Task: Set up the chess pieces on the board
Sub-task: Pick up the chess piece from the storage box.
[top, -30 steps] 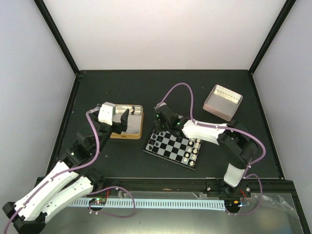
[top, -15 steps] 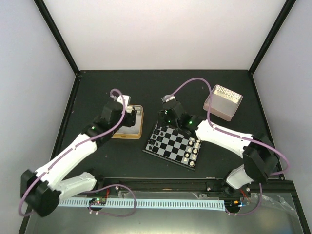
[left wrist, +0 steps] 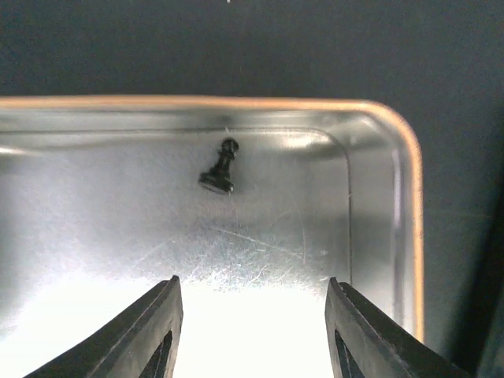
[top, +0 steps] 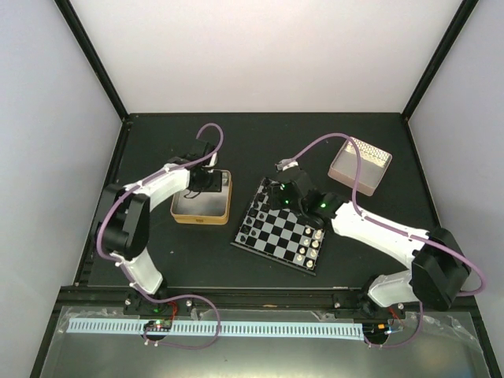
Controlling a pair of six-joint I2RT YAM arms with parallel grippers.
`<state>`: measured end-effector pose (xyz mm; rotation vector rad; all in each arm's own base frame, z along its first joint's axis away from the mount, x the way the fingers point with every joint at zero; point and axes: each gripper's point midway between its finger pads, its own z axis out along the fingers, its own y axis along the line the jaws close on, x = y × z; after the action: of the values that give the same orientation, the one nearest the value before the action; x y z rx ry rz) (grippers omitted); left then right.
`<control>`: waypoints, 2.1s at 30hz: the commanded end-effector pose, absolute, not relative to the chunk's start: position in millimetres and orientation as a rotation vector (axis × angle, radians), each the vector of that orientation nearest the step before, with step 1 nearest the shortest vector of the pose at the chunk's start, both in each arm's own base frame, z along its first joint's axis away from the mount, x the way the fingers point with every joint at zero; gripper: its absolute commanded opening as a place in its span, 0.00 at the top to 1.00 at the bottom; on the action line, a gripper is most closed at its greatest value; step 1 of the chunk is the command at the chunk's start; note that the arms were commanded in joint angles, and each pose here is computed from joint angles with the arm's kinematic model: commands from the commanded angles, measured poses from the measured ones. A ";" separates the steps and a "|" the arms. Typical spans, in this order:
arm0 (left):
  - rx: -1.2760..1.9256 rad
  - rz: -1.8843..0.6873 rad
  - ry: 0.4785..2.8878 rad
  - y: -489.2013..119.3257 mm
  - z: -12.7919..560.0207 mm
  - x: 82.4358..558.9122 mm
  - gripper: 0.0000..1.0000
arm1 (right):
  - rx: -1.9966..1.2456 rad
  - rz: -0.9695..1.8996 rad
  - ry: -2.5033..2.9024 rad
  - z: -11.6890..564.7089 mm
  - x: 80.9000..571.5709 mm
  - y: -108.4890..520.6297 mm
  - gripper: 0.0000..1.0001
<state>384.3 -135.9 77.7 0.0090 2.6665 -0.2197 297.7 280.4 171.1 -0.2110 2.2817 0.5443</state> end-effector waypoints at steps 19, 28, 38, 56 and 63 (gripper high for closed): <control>0.159 -0.146 2.690 -128.7 38.7 436.1 0.63 | -0.167 0.547 2.270 177.9 297.6 268.4 0.72; 0.226 -0.217 2.744 -138.3 32.1 426.9 0.77 | -0.158 0.573 2.266 181.9 297.5 271.1 0.73; 0.241 -0.260 2.771 -143.4 26.4 422.3 0.75 | -0.152 0.577 2.273 180.8 296.7 271.1 0.74; 0.162 -0.326 2.746 -146.4 63.3 410.7 0.91 | -0.188 0.687 2.257 203.9 288.5 279.8 0.74; 0.163 -0.548 2.694 -158.9 99.5 366.6 0.91 | -0.272 0.932 2.244 232.8 272.1 295.0 0.71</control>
<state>394.1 -146.2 70.3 0.1670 2.7285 -0.3629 282.8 281.5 198.9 -0.2195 2.2846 0.7331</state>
